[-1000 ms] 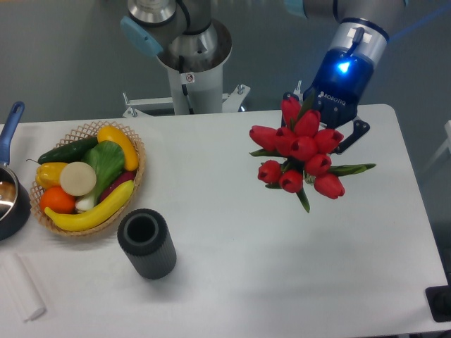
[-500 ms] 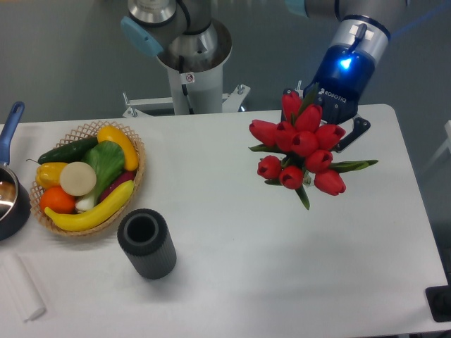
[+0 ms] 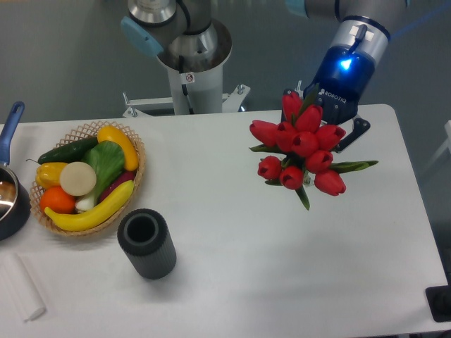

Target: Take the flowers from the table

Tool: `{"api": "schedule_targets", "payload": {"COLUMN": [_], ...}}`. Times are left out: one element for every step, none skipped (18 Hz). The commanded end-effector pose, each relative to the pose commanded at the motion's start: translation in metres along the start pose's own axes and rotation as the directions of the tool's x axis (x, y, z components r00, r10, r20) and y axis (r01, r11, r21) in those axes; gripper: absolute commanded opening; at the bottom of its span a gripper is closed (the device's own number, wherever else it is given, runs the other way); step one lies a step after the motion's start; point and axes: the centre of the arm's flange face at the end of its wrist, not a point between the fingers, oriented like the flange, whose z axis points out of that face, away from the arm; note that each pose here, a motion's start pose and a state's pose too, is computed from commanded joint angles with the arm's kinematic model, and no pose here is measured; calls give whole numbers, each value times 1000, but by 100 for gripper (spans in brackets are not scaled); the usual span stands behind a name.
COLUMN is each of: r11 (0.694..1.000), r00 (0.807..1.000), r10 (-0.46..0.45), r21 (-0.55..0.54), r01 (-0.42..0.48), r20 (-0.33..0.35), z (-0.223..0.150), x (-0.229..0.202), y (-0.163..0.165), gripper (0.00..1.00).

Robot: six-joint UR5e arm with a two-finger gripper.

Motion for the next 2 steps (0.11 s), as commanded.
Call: {"api": "schedule_targets", "payload": {"r11": [1000, 1000], "r00": [1000, 1000], "r10": [0, 0], "r21": [0, 1], "r01": [0, 0], "r20": [0, -1], "z": [0, 0], "x": [0, 0], "y": [0, 0], "gripper": [41, 41]}}
